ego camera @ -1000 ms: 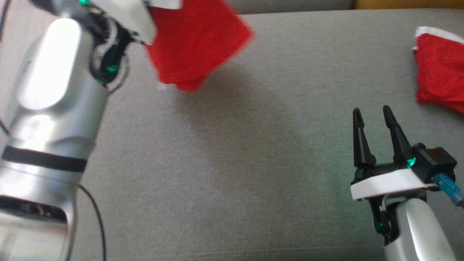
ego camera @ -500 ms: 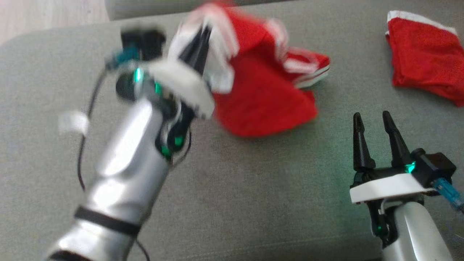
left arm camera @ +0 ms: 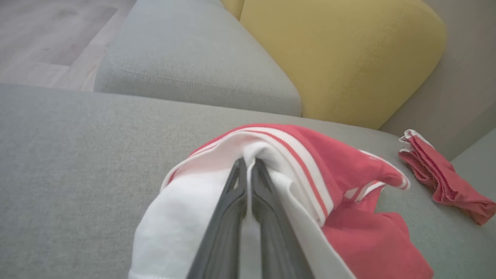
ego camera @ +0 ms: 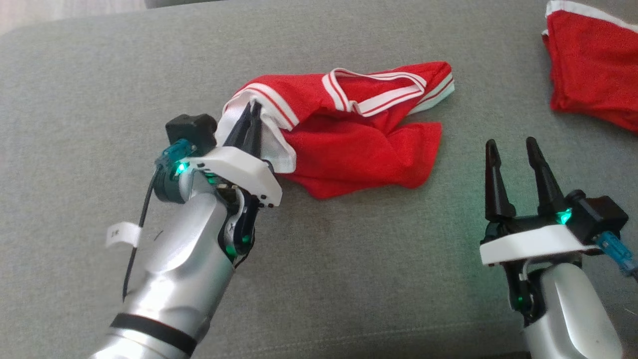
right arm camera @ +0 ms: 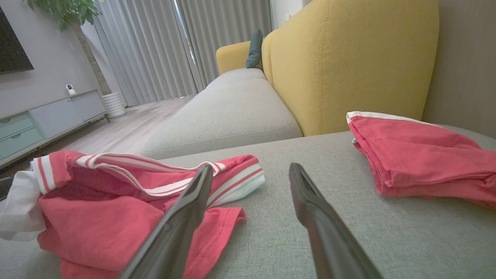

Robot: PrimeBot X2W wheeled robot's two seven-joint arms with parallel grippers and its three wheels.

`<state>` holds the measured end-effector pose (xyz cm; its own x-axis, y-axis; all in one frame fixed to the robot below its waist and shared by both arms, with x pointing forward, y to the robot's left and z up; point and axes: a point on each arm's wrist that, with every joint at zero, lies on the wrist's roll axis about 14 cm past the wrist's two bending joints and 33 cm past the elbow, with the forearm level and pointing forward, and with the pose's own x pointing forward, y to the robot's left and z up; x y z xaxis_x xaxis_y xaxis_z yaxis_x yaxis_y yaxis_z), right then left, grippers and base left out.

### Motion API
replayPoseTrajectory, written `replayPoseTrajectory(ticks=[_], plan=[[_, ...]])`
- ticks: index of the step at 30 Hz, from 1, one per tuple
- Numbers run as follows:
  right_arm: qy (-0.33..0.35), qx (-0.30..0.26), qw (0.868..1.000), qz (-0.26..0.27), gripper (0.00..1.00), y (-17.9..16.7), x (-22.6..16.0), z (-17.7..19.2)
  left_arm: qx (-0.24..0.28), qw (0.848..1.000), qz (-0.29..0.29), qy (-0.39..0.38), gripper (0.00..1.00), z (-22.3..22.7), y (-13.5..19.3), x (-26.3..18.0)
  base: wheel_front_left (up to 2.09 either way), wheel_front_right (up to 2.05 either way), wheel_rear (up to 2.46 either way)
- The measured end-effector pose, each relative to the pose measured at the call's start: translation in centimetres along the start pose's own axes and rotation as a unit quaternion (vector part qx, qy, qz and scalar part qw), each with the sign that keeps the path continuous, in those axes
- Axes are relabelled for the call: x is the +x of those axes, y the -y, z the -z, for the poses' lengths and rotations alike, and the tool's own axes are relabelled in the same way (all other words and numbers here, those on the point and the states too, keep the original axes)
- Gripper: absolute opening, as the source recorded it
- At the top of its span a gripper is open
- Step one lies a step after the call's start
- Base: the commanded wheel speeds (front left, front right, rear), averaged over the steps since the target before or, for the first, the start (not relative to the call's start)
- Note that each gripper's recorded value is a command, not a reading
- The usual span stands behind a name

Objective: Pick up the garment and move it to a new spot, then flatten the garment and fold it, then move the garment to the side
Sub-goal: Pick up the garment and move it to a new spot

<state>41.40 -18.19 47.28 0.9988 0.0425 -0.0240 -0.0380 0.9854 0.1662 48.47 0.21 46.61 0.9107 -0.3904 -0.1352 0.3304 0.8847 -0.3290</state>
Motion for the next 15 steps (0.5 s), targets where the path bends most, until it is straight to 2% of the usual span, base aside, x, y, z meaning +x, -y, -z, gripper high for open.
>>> replayPoseTrajectory(ticks=[1,9,15], plan=[[0.001,0.0,1.0,0.0,1.0,0.0,0.0,-0.1,0.007,1.0,0.006,0.007,1.0,-0.4,0.2,-0.1,0.0,0.0,0.0],[0.013,-0.016,1.0,-0.013,1.0,-0.8,0.2,-1.0,0.034,0.997,0.026,0.066,1.0,-4.0,0.7,-2.3,0.0,0.0,0.0],[0.03,-0.02,0.999,-0.024,1.0,-1.7,-0.1,-2.3,0.047,0.996,0.008,0.07,1.0,-3.2,-0.4,-5.9,0.0,0.0,0.0]])
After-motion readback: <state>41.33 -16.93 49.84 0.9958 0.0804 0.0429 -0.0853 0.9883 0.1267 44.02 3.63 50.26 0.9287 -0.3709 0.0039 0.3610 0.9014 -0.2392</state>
